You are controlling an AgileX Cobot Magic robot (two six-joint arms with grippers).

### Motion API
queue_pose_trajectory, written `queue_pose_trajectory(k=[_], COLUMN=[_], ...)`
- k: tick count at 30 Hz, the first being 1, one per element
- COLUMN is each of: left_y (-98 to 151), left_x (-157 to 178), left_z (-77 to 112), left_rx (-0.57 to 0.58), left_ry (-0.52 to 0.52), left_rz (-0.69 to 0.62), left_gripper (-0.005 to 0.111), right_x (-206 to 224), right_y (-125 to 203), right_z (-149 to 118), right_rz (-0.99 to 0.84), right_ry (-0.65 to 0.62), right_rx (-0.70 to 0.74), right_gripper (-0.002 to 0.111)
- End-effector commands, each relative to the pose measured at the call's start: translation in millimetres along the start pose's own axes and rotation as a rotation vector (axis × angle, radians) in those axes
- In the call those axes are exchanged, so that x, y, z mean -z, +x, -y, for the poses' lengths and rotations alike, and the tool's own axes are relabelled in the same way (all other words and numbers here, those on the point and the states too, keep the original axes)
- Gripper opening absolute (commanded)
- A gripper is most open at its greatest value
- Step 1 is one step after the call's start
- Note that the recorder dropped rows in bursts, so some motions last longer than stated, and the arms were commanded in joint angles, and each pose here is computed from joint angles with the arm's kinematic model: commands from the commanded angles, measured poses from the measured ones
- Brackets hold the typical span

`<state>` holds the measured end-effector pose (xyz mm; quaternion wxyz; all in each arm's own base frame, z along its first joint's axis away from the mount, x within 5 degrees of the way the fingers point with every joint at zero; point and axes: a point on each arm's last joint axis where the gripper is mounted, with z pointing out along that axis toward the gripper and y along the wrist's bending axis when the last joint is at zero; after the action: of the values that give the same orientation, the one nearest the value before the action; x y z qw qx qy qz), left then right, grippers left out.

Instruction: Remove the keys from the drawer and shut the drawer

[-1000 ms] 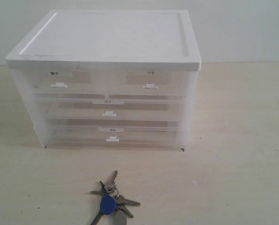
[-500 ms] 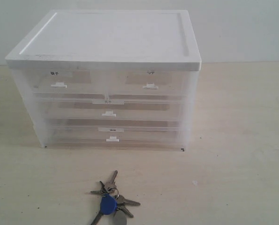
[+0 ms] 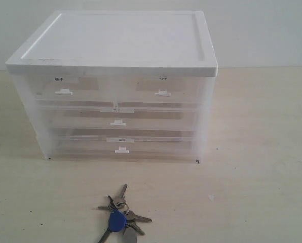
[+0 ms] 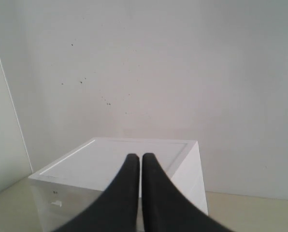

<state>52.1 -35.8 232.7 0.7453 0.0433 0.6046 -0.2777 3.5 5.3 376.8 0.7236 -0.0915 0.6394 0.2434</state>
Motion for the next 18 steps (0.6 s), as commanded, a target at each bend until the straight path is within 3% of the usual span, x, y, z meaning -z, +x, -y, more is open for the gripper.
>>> queue_pose_trajectory(k=[1,3,8,18], left_y=[-12.5,-16.0,-13.5,13.0], left_x=[4.2,9.8,12.9,17.4], left_z=[-8.6,-13.7,-26.2,-39.0], left_rx=[0.052,0.009,-0.116,-0.471], left_ry=[-0.098,-0.173,-0.328,-0.431], left_rz=[0.154,0.203,0.157,-0.234], left_gripper=[0.005,0.005,0.005,0.005], right_x=[0.3,0.3,0.3,0.3], right_y=[0.7,0.7,0.1,0.1], right_z=[0.3,0.3,0.1,0.1], right_rz=[-0.002,-0.002,0.005,0.005], right_ry=[0.002,0.002,0.001,0.000], right_rx=[0.005,0.005,0.002,0.000], right_gripper=[0.000,0.000,0.000,0.000])
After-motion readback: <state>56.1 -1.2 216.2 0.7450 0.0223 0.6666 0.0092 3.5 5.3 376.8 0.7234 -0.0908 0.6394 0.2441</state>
